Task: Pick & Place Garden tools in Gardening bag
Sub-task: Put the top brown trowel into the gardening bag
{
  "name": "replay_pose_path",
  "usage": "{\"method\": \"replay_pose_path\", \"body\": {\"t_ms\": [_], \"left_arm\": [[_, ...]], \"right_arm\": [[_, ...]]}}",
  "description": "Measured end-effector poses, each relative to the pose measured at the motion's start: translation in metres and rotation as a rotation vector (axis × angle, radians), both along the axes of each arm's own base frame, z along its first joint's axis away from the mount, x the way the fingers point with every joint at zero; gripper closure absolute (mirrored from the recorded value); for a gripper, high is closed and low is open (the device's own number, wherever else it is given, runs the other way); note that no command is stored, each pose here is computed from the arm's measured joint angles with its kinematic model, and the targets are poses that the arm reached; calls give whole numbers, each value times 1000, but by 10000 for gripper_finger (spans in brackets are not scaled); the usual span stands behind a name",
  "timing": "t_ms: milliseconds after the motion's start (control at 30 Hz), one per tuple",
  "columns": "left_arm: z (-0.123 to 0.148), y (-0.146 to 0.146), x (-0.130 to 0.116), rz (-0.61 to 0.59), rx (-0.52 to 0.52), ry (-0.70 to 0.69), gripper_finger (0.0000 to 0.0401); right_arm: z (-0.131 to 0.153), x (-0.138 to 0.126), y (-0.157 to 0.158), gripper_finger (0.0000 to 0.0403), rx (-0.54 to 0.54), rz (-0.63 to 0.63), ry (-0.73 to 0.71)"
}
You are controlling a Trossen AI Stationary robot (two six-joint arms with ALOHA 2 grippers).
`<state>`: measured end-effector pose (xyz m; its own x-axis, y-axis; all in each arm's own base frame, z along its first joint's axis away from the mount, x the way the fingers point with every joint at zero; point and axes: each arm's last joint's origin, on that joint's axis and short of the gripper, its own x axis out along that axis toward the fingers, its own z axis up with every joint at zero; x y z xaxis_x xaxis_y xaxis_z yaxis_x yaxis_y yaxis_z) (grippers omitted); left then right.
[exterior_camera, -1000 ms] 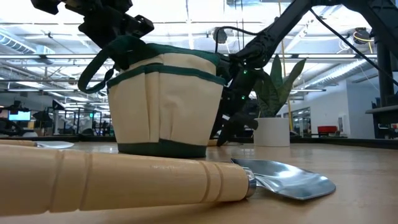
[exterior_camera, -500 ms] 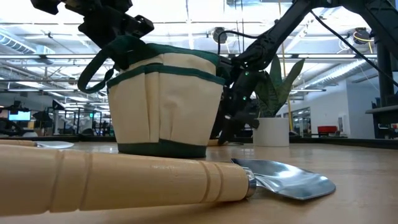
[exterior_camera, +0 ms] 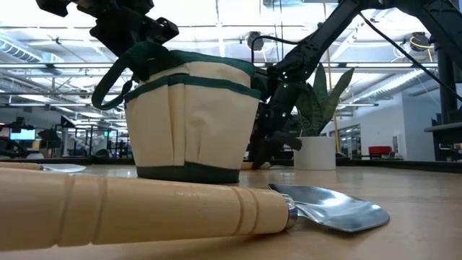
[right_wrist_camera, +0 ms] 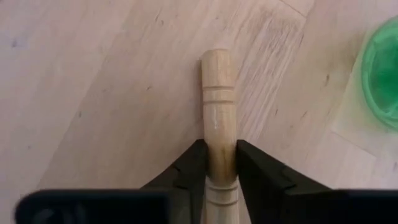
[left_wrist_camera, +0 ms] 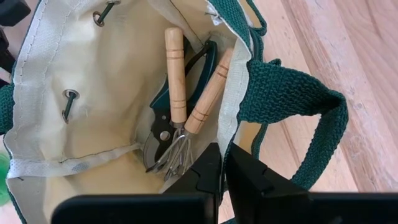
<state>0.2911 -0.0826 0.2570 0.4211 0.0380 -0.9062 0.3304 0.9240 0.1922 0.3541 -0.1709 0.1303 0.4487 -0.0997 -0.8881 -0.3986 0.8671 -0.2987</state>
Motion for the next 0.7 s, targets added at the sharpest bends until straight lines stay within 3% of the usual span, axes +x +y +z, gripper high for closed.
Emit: {"method": "replay_pose_path", "body": {"t_ms": [100,700], "left_arm": [[0,0,0,2,-1,-1,371],[4,-4,7,33,-47,-89,370]], "right_arm": [[0,0,0,350,-4,8,0],[31,8,15,346,20,-127,-143]]}}
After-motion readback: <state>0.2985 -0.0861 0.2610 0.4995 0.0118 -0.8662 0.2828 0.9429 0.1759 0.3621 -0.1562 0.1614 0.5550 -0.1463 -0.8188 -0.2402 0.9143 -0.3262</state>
